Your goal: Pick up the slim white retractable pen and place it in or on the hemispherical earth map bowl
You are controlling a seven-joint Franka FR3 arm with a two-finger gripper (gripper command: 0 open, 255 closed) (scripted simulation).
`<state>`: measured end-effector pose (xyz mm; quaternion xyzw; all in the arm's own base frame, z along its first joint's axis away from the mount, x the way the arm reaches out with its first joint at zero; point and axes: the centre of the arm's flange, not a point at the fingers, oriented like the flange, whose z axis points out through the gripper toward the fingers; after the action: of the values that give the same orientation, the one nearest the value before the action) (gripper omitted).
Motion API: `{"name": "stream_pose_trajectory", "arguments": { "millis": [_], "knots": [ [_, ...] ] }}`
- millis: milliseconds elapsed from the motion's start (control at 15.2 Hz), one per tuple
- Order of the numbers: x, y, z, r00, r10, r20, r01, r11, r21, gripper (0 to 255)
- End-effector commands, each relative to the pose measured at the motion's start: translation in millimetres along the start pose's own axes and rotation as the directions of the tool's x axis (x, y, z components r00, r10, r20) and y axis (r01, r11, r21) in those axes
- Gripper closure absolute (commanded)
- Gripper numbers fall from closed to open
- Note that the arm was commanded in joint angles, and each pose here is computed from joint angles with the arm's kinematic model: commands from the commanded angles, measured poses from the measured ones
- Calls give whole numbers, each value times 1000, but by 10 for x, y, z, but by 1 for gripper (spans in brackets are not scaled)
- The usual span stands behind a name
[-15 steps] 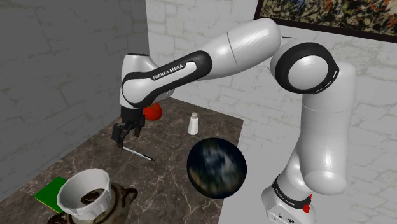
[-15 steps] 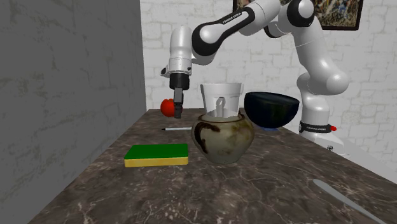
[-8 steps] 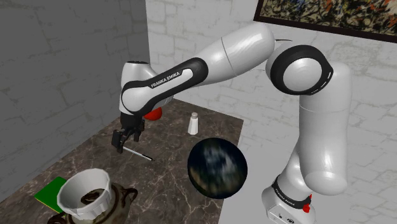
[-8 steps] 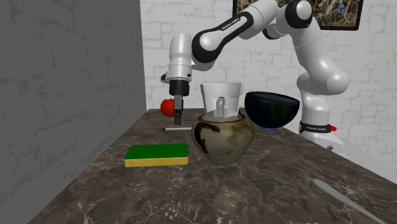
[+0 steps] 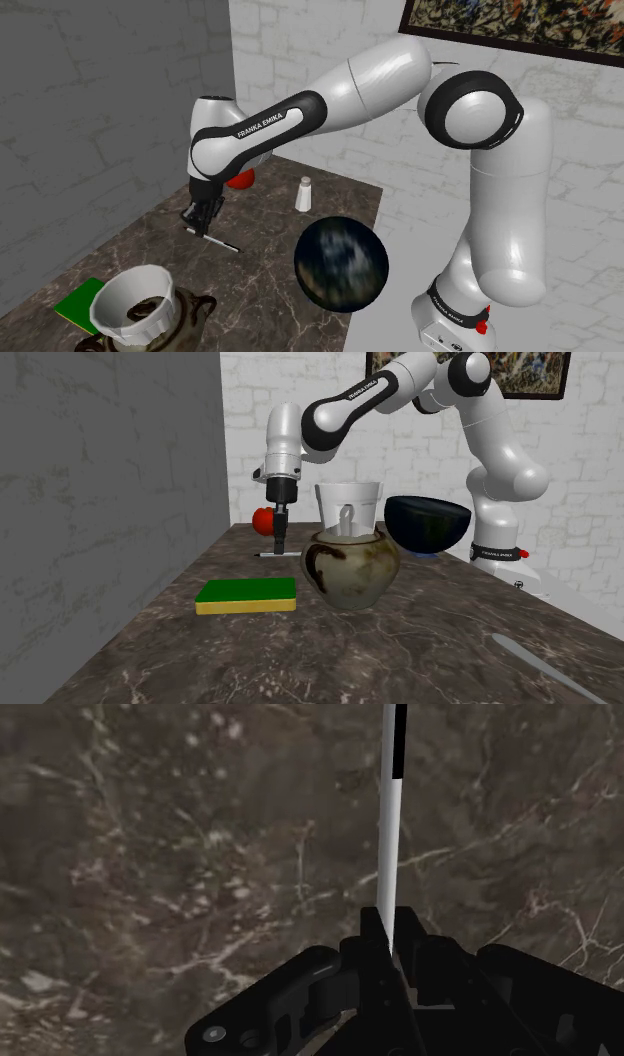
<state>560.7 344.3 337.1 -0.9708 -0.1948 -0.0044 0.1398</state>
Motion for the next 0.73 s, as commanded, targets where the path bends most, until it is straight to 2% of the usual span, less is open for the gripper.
{"name": "stream_pose_trajectory", "arguments": {
  "millis": [0,330,660],
  "knots": [
    [-1,-2,1,1000,0,0,0,1000,0,255],
    [-1,-1,2,1000,0,0,0,1000,0,255],
    [16,-72,-251,1000,0,0,0,1000,0,255]
  ]
}}
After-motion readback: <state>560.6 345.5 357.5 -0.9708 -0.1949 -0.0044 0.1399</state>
